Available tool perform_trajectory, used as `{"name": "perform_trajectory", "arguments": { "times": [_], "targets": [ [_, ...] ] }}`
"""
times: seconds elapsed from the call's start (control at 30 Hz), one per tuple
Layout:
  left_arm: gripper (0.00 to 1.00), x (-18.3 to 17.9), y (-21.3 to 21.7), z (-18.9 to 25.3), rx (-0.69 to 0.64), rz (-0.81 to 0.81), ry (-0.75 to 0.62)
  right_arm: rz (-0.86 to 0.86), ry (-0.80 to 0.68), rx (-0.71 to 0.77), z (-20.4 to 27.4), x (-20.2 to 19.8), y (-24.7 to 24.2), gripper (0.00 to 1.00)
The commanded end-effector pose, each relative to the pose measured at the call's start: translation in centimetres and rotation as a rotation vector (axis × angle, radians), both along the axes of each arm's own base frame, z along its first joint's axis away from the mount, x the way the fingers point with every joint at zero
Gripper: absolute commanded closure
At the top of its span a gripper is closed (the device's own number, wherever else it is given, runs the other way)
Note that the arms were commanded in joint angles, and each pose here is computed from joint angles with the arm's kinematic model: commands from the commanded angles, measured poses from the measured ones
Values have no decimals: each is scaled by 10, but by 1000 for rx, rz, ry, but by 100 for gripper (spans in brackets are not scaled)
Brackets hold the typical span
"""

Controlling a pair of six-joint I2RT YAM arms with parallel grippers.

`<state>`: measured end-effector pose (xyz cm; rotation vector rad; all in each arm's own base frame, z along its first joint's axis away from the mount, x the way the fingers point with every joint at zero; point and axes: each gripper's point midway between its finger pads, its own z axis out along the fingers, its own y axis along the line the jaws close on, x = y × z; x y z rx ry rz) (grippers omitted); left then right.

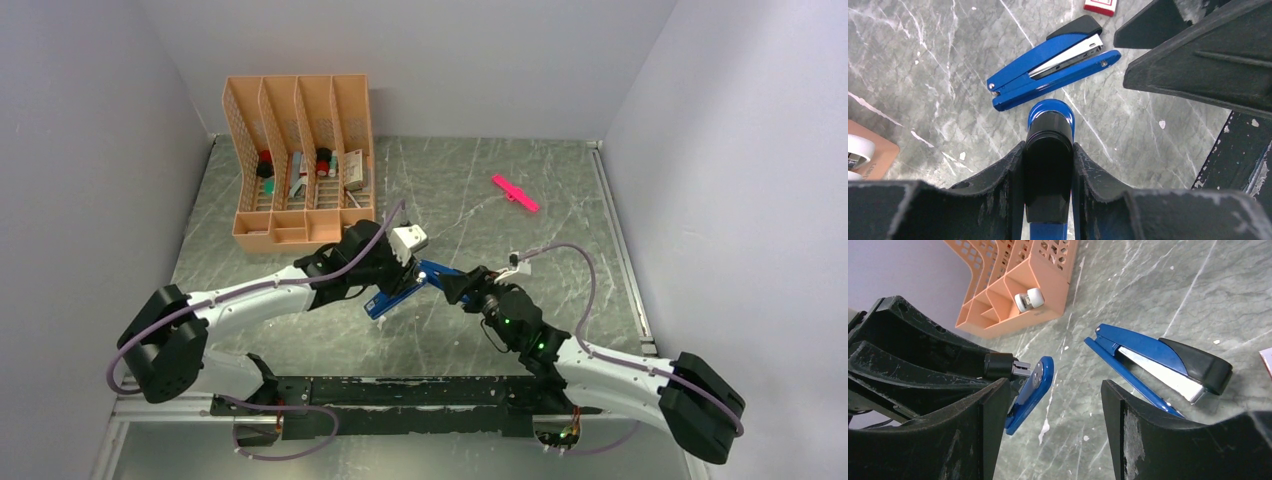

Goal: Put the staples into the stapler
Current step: Open the stapler at the center of the board.

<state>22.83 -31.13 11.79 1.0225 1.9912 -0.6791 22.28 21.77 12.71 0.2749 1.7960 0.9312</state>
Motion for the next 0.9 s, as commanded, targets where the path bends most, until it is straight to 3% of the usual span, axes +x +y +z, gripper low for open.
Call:
{"name": "perform_trajectory", "arguments": {
  "times": [0.0, 0.17, 0.4, 0.87],
  "targets": [
    [93, 8, -13, 42, -147, 9, -102, -25, -28, 107, 26, 9, 8, 30],
    [93, -9, -23, 52, -194, -112, -102, -12, -10, 126, 27, 12, 17, 30],
    [93, -11, -24, 59, -234, -120, -121, 53, 18, 90, 21, 15, 38, 31],
    [93, -20, -23, 69, -309, -126, -125, 47, 87, 72, -1, 18, 43, 48]
  ]
}}
